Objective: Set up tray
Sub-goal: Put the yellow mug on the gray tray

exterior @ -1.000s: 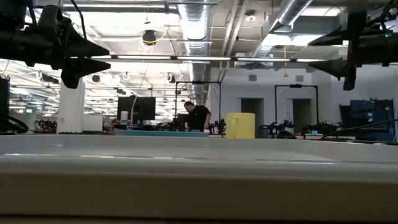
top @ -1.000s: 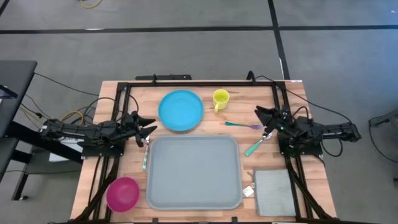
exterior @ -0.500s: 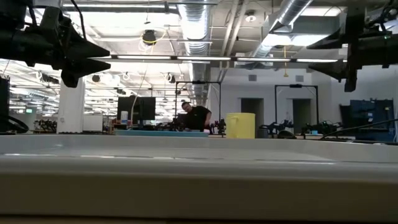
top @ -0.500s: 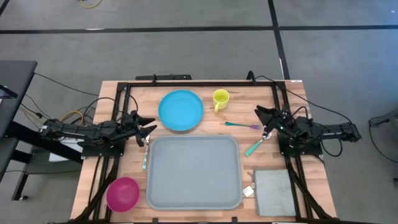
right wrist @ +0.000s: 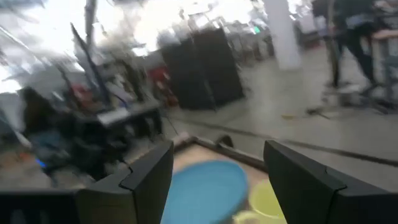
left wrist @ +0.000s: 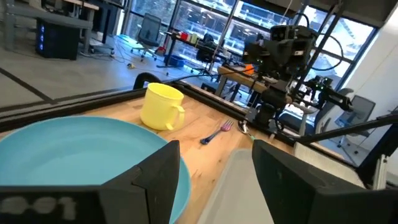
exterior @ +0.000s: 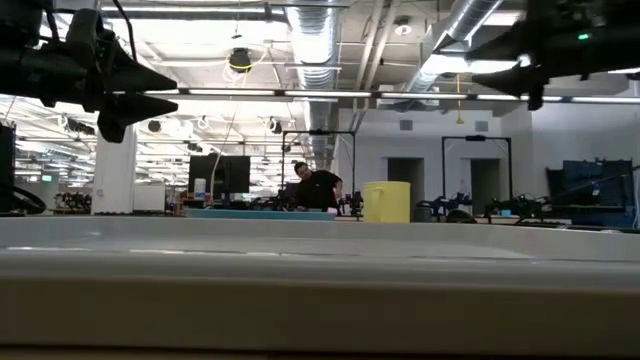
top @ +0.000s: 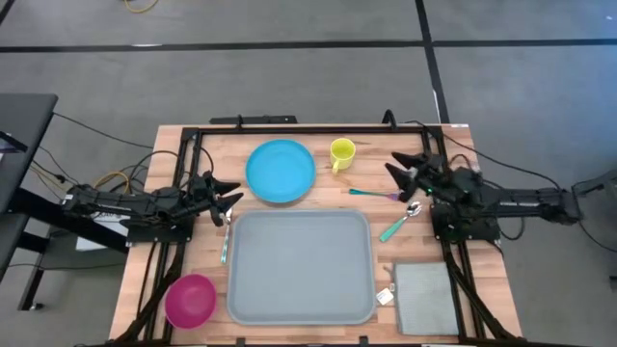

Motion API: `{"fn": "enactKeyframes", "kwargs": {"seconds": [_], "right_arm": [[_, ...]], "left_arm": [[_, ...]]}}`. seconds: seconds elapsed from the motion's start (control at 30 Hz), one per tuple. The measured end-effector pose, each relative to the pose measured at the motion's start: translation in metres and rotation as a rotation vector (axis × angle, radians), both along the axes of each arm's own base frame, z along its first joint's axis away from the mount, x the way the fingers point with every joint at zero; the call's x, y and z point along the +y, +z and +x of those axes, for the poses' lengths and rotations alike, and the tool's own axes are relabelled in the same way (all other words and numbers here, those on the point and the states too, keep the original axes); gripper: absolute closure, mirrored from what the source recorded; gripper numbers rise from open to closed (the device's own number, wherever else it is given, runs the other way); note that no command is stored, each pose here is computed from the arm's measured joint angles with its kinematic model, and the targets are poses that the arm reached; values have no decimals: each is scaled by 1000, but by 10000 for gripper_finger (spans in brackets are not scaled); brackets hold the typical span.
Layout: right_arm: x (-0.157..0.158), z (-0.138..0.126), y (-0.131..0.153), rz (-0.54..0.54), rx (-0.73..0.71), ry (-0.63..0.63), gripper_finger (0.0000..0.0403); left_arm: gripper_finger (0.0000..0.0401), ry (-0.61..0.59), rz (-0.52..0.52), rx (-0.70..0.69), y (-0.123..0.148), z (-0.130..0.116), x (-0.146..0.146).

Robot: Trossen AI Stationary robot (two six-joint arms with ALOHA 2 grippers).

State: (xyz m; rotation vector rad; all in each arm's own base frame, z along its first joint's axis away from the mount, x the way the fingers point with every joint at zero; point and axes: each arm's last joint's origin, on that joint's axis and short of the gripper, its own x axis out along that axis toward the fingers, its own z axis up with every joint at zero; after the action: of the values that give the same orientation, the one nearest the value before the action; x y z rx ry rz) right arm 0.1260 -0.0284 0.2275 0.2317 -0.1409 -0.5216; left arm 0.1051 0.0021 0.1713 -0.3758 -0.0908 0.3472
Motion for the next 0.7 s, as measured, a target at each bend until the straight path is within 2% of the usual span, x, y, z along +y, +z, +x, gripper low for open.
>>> {"fn": "enactKeyframes", "kwargs": {"seconds": [0.17,0.27,0.33,0.4,0.47,0.6,0.7], "right_arm": [[-16,29,17,-99,164,73,161],[-23,44,25,-103,242,117,161],[-27,53,28,-94,301,133,161],[-31,61,25,-122,389,138,161],[-34,68,21,-187,472,143,161],[-45,85,9,-301,612,150,161],[-56,100,-2,-340,692,183,161]], "left_arm": [[209,-2,16,-49,7,0,0],[209,-17,79,-92,34,-3,0],[209,-7,161,-99,58,-6,0],[209,19,250,-45,80,-8,1],[209,63,294,40,98,-7,2],[209,188,308,236,123,-3,5],[209,252,309,347,129,5,6]]}}
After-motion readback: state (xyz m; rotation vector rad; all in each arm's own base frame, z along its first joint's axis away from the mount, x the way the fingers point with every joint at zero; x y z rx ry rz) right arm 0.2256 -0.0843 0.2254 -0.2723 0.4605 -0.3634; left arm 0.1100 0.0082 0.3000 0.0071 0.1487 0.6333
